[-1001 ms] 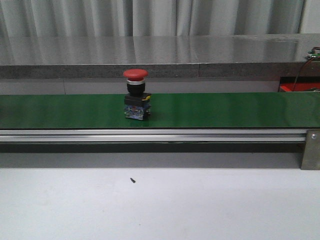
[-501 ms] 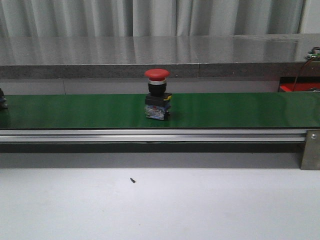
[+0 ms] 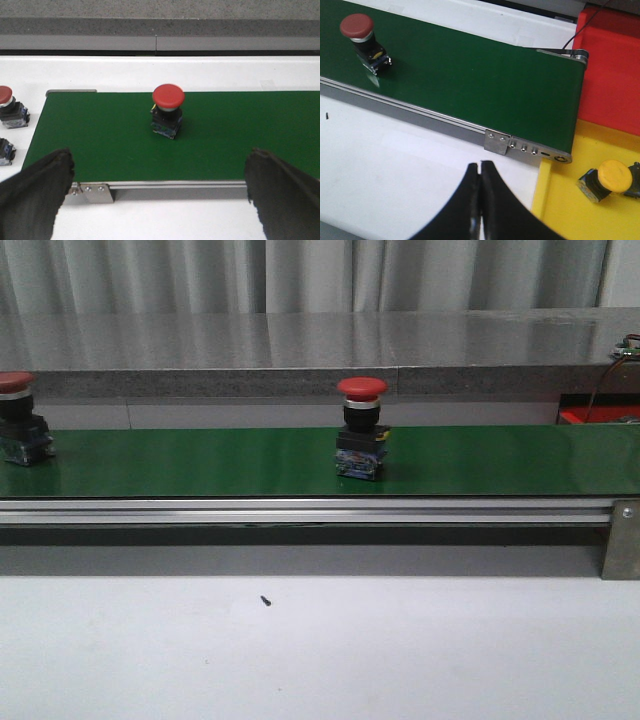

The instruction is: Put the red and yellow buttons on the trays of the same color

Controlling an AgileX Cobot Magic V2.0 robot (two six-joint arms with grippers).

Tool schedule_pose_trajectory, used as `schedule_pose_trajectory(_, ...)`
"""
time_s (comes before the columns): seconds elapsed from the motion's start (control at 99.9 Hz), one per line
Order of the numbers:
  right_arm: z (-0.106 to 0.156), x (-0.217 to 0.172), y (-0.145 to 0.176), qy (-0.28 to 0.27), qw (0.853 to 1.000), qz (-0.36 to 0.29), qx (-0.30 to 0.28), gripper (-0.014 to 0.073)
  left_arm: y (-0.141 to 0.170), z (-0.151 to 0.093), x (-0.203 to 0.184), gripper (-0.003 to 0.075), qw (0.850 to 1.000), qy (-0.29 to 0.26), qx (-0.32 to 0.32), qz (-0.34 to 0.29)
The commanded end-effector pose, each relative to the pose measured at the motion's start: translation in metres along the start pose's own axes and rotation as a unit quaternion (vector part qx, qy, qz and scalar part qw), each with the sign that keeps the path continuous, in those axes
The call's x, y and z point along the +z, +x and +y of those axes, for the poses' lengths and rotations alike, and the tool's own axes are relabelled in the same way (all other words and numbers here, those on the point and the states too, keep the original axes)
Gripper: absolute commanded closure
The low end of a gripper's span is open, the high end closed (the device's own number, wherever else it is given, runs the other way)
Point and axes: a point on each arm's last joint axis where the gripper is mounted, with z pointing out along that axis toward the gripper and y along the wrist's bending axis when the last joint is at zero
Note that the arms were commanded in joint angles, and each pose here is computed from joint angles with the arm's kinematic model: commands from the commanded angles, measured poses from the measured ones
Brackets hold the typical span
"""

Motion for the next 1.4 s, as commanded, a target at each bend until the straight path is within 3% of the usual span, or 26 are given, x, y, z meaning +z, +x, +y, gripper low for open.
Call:
schedule_pose_trajectory(0.0, -0.001, -0.006, -0.012, 0.007, 0.999, -0.044, 0.002, 0.0663, 0.002, -0.001, -0.015, 0.006, 0.998, 0.007, 0.002, -0.069)
schedule_pose_trajectory(0.11, 0.002, -0.006, -0.012, -0.009, 0.999, -0.043, 0.017, 0.0663, 0.019, 0.0, -0.028, 0.0151, 0.996, 0.009, 0.001, -0.091)
schedule_pose_trajectory(0.26, 0.005, -0.005, -0.011, -0.03, 0.998, -0.037, 0.035, 0.065, 0.023, 0.0, -0.043, 0.0439, 0.993, 0.011, 0.001, -0.118)
schedule_pose_trajectory(0.33, 0.006, -0.005, -0.011, -0.031, 0.998, -0.035, 0.034, 0.0597, 0.023, 0.0, -0.045, 0.0587, 0.992, 0.01, 0.002, -0.122)
schedule_pose_trajectory(0.42, 0.006, -0.006, -0.013, -0.031, 0.998, -0.038, 0.033, 0.0456, 0.023, 0.0, -0.045, 0.074, 0.992, 0.01, 0.002, -0.122)
schedule_pose_trajectory(0.571, 0.003, -0.001, -0.023, -0.034, 0.998, -0.029, 0.033, 0.0054, 0.023, 0.0, -0.045, 0.074, 0.992, 0.01, 0.002, -0.122)
schedule_pose_trajectory(0.661, 0.0, 0.009, -0.032, -0.044, 0.998, -0.002, 0.036, -0.0069, 0.023, 0.0, -0.045, 0.074, 0.992, 0.01, 0.002, -0.122)
schedule_pose_trajectory(1.031, -0.018, 0.088, -0.08, -0.078, 0.993, 0.087, 0.019, -0.0029, 0.023, 0.0, -0.045, 0.0739, 0.993, 0.01, 0.002, -0.121)
schedule_pose_trajectory(1.391, -0.007, 0.169, -0.093, -0.122, 0.98, 0.154, -0.014, -0.0029, 0.023, 0.0, -0.045, 0.074, 0.993, 0.01, 0.002, -0.121)
